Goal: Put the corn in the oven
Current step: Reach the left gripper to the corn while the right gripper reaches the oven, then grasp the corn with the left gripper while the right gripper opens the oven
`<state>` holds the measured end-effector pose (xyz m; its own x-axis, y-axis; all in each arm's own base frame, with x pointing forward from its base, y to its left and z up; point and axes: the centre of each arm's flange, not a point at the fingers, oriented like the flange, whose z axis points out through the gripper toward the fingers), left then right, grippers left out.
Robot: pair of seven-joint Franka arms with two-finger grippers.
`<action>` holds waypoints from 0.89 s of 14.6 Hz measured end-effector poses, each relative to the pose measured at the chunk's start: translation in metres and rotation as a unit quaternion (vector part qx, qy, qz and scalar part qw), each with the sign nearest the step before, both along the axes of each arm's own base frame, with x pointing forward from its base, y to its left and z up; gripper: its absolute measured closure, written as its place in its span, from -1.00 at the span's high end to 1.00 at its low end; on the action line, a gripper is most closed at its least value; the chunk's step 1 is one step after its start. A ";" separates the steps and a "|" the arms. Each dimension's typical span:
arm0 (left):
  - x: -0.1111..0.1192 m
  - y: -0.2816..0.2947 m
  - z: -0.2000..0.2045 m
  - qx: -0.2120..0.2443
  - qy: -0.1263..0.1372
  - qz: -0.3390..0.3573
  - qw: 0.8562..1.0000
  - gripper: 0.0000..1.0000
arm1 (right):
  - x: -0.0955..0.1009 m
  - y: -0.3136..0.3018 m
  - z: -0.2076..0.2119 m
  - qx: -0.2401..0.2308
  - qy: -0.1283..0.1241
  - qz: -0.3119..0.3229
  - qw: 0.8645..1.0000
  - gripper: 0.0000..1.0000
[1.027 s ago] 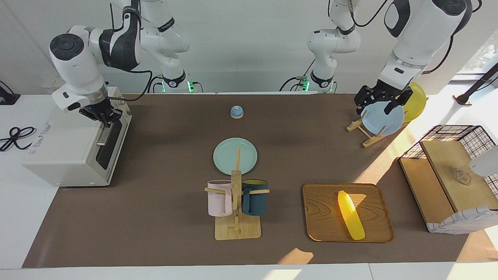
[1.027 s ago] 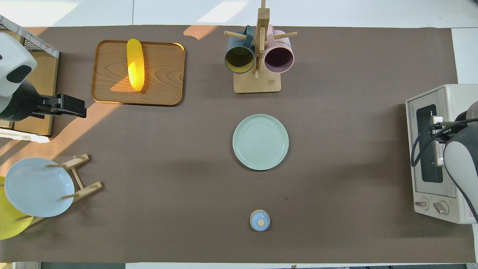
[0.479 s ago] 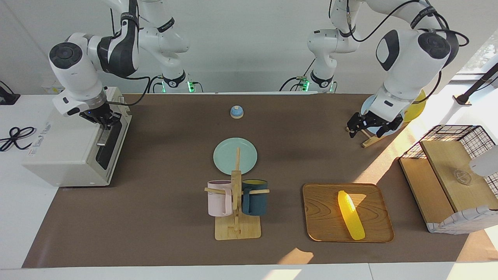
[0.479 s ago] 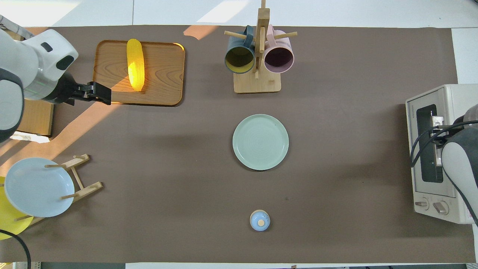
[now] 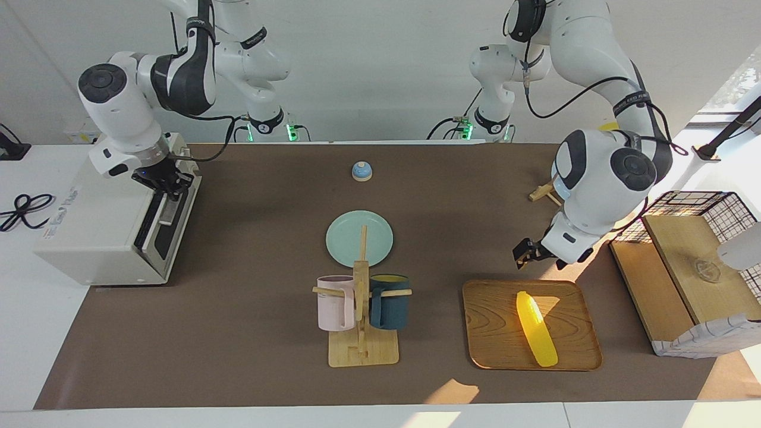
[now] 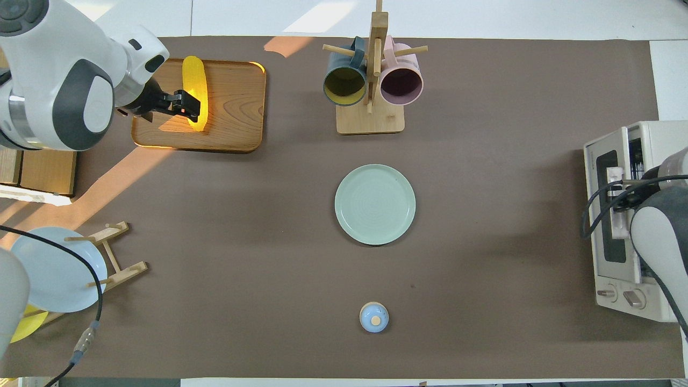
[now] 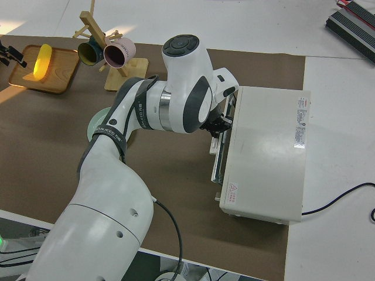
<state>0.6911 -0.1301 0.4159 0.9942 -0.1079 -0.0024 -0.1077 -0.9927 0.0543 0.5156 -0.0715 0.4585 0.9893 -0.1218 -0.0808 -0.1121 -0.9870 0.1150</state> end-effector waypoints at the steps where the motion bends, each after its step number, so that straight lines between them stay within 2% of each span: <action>1: 0.010 -0.001 -0.015 -0.001 -0.005 -0.003 1.000 1.00 | 0.000 0.014 -0.008 0.005 -0.005 -0.005 1.000 -0.98; 3: 0.030 0.000 -0.049 -0.005 -0.022 -0.008 1.000 1.00 | 0.001 0.047 -0.034 0.010 -0.011 -0.010 1.000 -0.98; 5: 0.041 0.004 -0.072 -0.005 -0.033 -0.013 0.999 1.00 | 0.005 0.066 -0.068 0.022 -0.016 -0.013 1.000 -0.98; 9: 0.050 0.010 -0.076 -0.006 -0.047 -0.031 0.998 1.00 | 0.007 0.077 -0.122 0.052 -0.031 -0.024 0.998 -0.98; 13: 0.069 0.009 -0.095 -0.007 -0.057 -0.047 0.997 1.00 | 0.006 0.077 -0.146 0.064 -0.035 -0.045 0.996 -0.98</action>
<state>0.7604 -0.1215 0.3213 0.9734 -0.1997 0.1128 -0.2063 -0.9772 0.0509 0.5221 0.0052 0.3122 0.9785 -0.2038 -0.0326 -0.2046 -0.9786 -0.0229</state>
